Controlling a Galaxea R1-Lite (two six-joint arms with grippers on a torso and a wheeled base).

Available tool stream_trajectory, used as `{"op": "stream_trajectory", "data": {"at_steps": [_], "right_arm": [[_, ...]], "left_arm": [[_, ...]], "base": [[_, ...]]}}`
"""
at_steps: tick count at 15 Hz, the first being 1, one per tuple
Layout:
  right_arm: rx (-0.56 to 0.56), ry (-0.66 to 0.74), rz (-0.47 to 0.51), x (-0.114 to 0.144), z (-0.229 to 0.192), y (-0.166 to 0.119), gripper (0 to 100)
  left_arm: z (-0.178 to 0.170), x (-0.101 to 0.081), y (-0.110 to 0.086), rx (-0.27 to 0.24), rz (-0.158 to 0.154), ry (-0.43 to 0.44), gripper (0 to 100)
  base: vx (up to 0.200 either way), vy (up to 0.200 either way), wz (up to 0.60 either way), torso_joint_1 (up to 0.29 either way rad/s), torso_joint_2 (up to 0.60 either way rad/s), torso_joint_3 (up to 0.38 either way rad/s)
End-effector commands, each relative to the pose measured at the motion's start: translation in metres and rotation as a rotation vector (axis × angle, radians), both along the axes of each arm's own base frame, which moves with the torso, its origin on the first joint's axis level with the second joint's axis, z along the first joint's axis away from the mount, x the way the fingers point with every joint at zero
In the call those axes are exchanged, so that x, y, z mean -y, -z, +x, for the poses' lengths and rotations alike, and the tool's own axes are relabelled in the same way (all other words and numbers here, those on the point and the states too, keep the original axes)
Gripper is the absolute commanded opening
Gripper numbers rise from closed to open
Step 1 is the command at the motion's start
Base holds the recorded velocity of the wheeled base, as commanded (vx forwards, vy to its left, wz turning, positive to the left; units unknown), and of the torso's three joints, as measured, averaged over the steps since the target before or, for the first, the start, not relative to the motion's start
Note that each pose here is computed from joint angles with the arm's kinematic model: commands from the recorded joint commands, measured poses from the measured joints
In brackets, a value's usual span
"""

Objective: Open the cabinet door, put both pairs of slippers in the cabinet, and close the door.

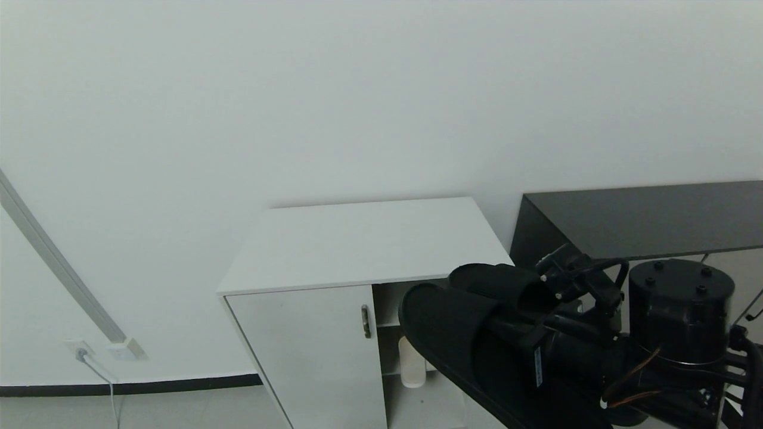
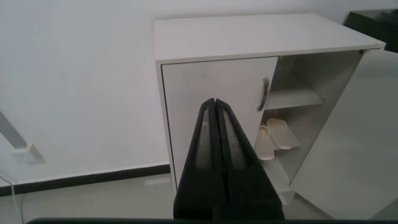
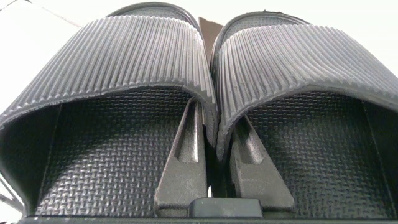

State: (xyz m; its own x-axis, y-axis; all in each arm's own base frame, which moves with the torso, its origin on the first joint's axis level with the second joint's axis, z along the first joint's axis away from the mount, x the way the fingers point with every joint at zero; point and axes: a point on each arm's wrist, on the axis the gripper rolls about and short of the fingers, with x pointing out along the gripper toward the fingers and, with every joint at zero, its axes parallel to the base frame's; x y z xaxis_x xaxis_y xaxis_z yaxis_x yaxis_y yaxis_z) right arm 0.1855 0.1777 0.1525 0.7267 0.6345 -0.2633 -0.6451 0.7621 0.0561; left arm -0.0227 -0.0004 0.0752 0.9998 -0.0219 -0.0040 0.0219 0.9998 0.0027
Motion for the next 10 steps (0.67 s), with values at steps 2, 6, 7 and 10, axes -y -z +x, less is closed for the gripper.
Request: {"op": "stream_trajectory", "data": {"at_steps": [2, 6, 7, 10], "right_arm": [[-0.004, -0.002, -0.005, -0.0013, 0.0007, 0.0032, 0], [-0.009, -0.003, -0.010, -0.0014, 0.0003, 0.0051, 0], [-0.009, -0.005, -0.010, -0.0016, -0.0001, 0.0054, 0], [-0.002, -0.011, -0.028, -0.0008, -0.0010, 0.0071, 0]], "left_arm": [[0.0001, 0.0000, 0.0000, -0.001, 0.000, 0.000, 0], [0.0001, 0.0000, 0.0000, -0.001, 0.000, 0.000, 0], [0.0001, 0.0000, 0.0000, -0.001, 0.000, 0.000, 0], [0.0001, 0.0000, 0.0000, -0.001, 0.000, 0.000, 0]], "base": [[0.000, 0.000, 0.00, -0.146, 0.36, 0.195], [0.000, 0.000, 0.00, -0.157, 0.37, 0.209], [0.000, 0.000, 0.00, -0.168, 0.40, 0.232], [0.000, 0.000, 0.00, -0.201, 0.47, 0.271]]}}
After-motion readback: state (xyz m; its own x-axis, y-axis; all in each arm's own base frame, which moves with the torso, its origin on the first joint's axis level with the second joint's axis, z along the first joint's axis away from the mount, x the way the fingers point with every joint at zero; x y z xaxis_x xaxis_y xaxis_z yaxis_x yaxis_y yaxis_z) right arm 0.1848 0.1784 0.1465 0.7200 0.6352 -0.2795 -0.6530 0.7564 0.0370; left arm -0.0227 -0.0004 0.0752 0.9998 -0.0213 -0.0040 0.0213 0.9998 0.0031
